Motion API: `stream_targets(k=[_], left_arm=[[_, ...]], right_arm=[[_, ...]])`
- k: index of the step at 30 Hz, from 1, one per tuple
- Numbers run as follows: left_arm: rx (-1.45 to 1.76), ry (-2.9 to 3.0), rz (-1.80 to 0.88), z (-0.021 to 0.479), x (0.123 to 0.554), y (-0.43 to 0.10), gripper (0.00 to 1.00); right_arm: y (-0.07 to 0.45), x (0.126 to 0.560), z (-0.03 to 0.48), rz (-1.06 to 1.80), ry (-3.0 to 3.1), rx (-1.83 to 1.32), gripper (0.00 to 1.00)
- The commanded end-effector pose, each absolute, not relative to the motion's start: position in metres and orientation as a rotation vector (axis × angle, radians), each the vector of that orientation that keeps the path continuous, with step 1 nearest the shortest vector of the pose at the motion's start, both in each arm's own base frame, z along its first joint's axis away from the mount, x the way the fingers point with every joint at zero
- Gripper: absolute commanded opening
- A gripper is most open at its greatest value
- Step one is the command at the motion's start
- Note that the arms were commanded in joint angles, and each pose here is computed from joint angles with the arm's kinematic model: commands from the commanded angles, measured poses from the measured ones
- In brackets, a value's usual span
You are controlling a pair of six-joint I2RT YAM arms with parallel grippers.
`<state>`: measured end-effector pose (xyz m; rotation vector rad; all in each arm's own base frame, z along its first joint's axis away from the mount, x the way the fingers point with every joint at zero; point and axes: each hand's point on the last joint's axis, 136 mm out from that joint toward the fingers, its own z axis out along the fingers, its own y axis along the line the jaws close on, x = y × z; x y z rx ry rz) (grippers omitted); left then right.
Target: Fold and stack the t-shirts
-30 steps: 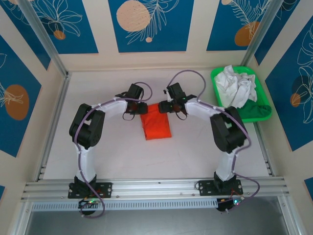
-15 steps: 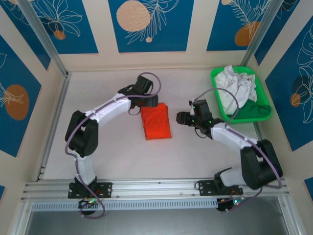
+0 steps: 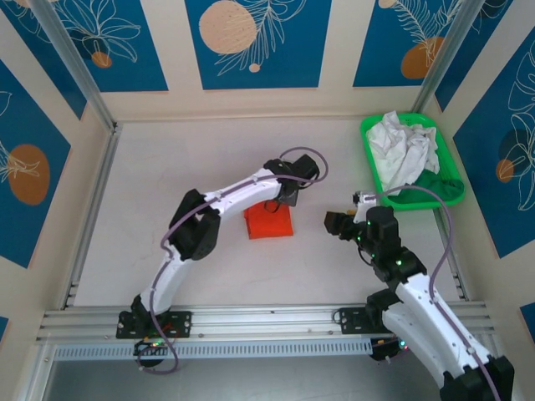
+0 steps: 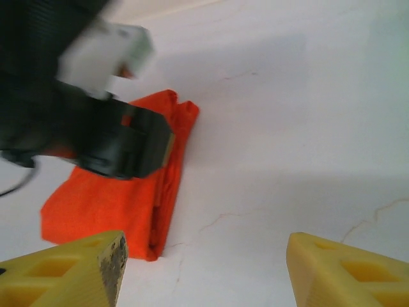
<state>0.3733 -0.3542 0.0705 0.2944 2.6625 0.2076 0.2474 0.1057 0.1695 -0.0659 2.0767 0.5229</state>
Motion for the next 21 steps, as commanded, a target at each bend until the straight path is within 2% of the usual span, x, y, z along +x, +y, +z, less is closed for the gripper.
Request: stream_targets(k=[1,7,14,18,21], left_arm=[[0.355,2.672,0.286,0.069,0.362,-0.363,0.64],[0.403,2.712,0.349,0.04,0.359,-0.363,0.56],[0.497,2.746,0.344,0.025,0.355,-0.365,0.38],[0.616,2.734,0.325,0.025,0.357,-0.361,0.33],[0.692,2.686,0.326,0.028,0.361,-0.347,0.33]], right_arm=[[0.126,0.234,0.16,0.615,2.107,-0.223,0.68],[0.144,0.241,0.16,0.672,2.119,-0.285,0.68],[0.154,0.247,0.154,0.674,2.152,-0.335,0.68],[0.159,0.248,0.151,0.678,2.16,-0.351,0.68],[0.161,0.249,0.149,0.677,2.167,-0.356,0.68]])
